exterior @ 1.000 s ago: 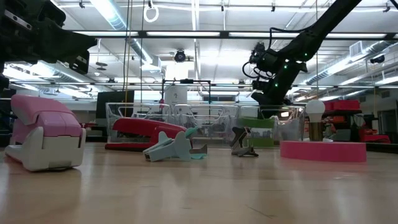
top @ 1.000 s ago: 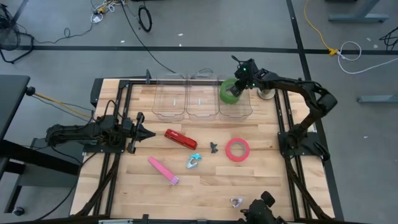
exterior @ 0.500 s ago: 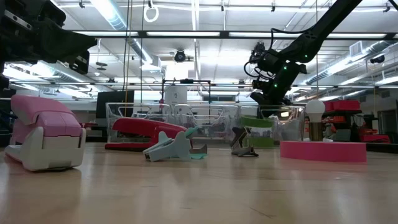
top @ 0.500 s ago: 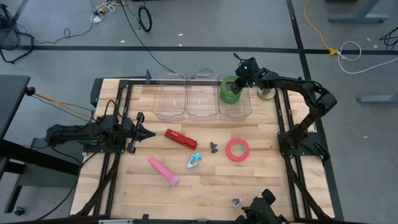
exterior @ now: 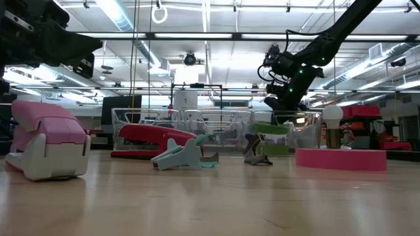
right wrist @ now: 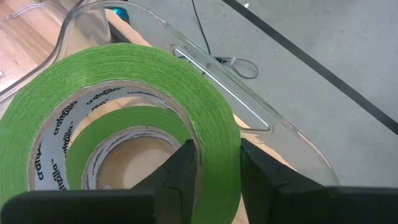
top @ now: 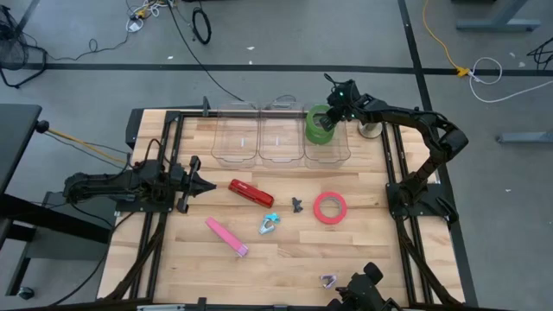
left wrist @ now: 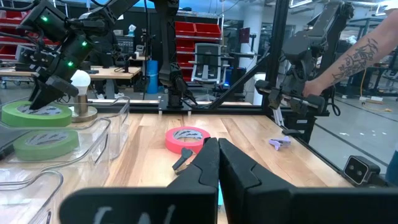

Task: Pick and place Stapler, Stapler remover, tape
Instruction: Put the green tape into the right transparent bin

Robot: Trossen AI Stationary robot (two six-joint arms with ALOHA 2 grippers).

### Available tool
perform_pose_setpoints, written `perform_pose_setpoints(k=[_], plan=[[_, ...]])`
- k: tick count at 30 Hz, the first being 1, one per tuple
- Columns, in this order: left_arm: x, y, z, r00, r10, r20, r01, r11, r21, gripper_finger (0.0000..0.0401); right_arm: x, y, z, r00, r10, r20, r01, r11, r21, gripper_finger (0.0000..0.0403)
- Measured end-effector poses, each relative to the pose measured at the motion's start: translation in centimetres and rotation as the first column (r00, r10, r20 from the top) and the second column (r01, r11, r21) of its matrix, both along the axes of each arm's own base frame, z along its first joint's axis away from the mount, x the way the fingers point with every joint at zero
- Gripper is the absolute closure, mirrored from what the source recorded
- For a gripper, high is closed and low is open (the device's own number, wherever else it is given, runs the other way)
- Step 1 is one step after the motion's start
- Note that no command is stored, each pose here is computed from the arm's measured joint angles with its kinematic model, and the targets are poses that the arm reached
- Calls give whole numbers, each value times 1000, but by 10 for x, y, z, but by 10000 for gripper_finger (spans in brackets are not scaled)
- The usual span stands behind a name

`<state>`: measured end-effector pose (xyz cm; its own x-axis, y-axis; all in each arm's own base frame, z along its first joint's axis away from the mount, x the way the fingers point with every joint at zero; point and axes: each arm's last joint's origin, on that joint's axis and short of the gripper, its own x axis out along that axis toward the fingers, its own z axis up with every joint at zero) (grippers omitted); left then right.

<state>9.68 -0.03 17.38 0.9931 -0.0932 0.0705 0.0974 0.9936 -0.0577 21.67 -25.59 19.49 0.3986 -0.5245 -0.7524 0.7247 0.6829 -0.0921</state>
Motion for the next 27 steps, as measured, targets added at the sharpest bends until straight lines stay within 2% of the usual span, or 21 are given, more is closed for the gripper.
perform_pose_setpoints(k=[5, 12, 16, 20, 27], plan=[[0, 0, 0, 1000, 0, -1, 0, 1000, 0, 398, 0, 0, 0, 1000, -3, 2, 3, 1000, 2, 287], [0, 0, 0, 1000, 0, -1, 0, 1000, 0, 398, 0, 0, 1, 999, -27, 22, 27, 1000, 12, 215], [0, 0, 0, 1000, 0, 0, 0, 1000, 0, 398, 0, 0, 1, 998, -44, 34, 43, 999, 20, 187], [0, 0, 0, 1000, 0, 0, 0, 1000, 0, 398, 0, 0, 1, 998, -48, 40, 47, 999, 20, 176], [0, 0, 0, 1000, 0, 0, 0, 1000, 0, 398, 1, 0, 1, 998, -45, 41, 44, 999, 21, 180]])
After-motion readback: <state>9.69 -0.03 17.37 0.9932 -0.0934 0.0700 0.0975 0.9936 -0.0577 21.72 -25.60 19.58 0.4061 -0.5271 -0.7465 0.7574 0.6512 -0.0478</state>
